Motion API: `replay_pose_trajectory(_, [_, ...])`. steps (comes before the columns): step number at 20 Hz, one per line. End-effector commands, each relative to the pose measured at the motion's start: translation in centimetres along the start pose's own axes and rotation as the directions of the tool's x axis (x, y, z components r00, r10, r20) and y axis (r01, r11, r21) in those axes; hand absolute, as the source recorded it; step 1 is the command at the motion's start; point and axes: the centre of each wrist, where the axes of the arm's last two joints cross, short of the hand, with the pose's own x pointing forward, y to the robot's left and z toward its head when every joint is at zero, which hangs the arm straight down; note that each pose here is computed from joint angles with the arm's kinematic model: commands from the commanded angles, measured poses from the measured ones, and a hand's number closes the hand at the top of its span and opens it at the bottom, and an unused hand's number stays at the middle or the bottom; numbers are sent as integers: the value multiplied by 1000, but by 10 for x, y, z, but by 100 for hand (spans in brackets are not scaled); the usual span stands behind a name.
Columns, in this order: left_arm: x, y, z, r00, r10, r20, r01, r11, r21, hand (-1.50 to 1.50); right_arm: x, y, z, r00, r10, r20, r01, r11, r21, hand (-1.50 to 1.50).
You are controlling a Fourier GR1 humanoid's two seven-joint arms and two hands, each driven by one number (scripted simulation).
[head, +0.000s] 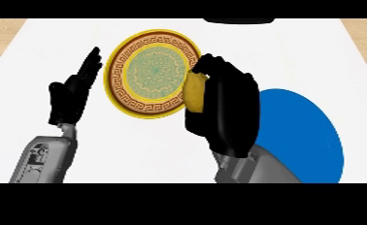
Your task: Pick the lemon from the plate and place it in the plate
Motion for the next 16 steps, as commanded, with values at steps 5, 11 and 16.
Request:
replay_pose_trajectory(5, [6, -4, -4, 1000, 2, 8, -2, 1000, -11, 0, 34, 46, -49, 994, -88, -69, 92, 994, 66, 150])
replay_pose_trajectory(11, [11, -18, -2, 1000, 7, 16, -7, 999, -38, 0, 39, 85, -73, 995, 23, -95, -10, 991, 131, 150])
replay_pose_trajectory(16, [17, -44, -10, 999, 15, 28, -13, 997, -71, 0, 37, 101, -92, 979, 154, -136, -124, 971, 204, 150])
